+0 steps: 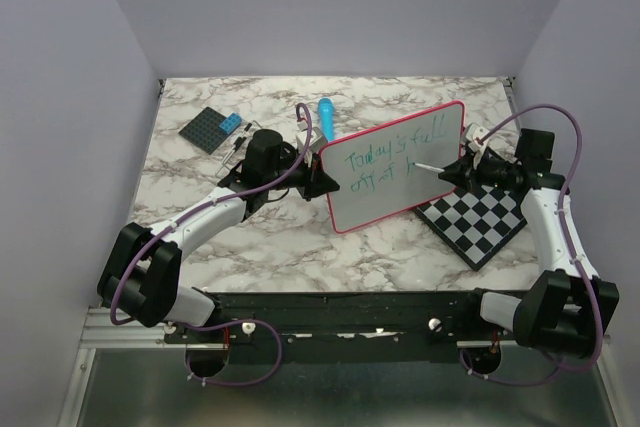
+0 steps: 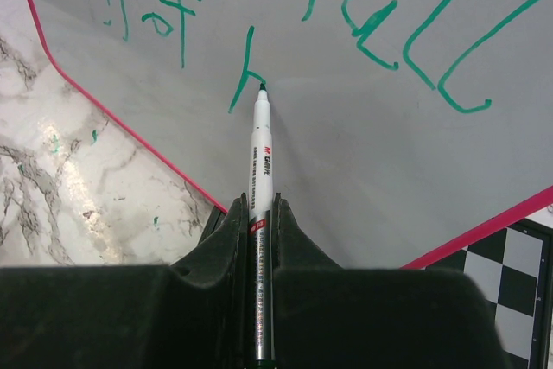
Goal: Write a sentence on the whiteboard
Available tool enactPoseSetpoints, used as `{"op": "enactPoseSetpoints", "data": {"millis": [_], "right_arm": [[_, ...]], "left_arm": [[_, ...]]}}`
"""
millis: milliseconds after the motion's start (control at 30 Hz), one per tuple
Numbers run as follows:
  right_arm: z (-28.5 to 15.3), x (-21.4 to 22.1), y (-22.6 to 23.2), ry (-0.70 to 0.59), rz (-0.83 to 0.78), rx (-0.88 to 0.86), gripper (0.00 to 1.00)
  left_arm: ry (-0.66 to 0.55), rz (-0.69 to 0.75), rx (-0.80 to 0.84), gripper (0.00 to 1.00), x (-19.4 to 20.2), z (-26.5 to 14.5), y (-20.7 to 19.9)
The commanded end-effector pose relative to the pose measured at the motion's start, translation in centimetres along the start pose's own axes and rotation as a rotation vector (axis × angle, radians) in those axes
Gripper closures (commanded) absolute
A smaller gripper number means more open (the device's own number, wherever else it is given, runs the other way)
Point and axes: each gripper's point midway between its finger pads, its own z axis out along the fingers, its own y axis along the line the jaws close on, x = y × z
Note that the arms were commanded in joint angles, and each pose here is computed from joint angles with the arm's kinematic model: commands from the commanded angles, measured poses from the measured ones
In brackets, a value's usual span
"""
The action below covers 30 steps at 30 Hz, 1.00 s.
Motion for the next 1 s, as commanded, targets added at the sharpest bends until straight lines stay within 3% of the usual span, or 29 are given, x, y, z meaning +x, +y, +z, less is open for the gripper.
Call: {"op": "enactPoseSetpoints", "data": {"millis": [0, 500, 967], "right_arm": [[0.0, 1.3, -0.1, 0.038, -0.027, -0.008, 0.99], [-0.1, 2.6, 0.4, 0.071, -0.029, -0.012, 1.0], [-1.1, -1.7, -0.1, -0.005, -0.071, 0.005, 1.0]], "left_arm": [[0.17, -0.051, -0.069, 1.0, 5.3, -0.2, 1.4], [0.172, -0.052, -0.069, 1.0, 5.4, -0.2, 1.4], [0.171, -0.049, -0.069, 1.0, 5.3, -0.2, 1.5]]}}
